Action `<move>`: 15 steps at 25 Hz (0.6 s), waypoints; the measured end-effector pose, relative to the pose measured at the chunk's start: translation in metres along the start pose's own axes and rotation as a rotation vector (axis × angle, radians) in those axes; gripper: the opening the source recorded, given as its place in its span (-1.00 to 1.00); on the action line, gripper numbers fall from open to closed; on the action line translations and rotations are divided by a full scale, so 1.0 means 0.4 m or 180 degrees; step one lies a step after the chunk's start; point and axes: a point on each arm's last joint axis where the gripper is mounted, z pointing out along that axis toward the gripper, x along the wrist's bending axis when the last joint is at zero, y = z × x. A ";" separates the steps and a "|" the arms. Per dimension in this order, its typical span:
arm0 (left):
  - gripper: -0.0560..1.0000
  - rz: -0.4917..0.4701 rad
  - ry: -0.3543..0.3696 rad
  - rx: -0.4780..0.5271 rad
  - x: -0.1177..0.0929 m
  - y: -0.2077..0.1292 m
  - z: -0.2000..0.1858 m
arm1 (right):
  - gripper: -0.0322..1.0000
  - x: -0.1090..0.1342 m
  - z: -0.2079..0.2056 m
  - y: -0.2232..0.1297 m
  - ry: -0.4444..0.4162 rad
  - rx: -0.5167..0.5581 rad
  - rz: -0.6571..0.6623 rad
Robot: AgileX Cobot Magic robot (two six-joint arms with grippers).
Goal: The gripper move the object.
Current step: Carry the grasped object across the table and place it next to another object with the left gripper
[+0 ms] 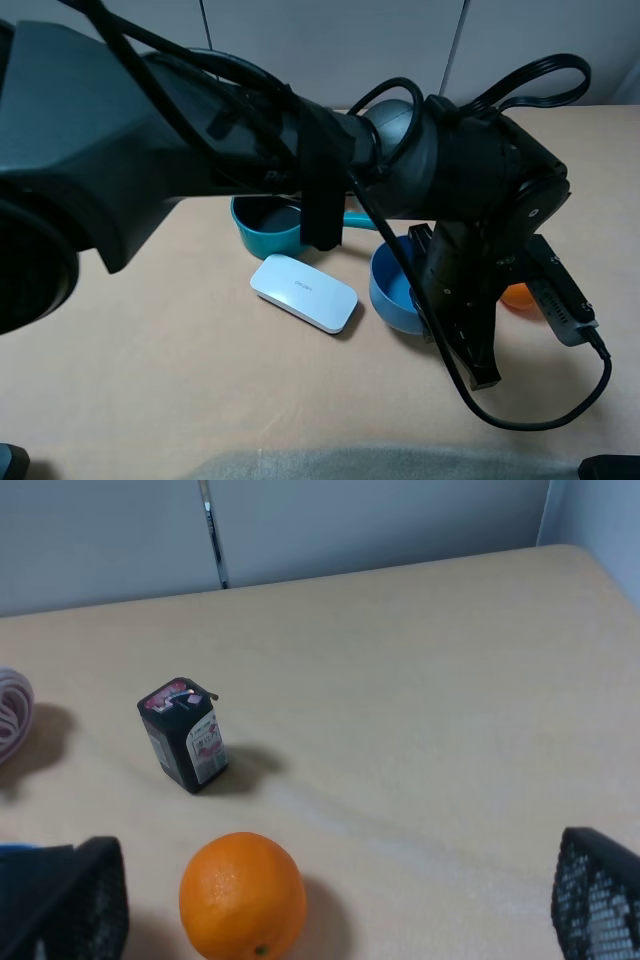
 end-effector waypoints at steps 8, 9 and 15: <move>-0.80 0.0027 0.0008 -0.0045 0.002 0.011 0.012 | 0.35 0.000 0.000 0.000 0.0000 0.0000 0.0000; -0.80 0.0025 0.0008 -0.0045 0.002 0.011 0.012 | 0.35 0.000 0.000 0.000 0.0000 0.0000 0.0000; -0.80 0.0027 0.0010 -0.0057 0.002 0.012 0.012 | 0.35 0.000 0.000 0.000 0.0000 0.0000 0.0000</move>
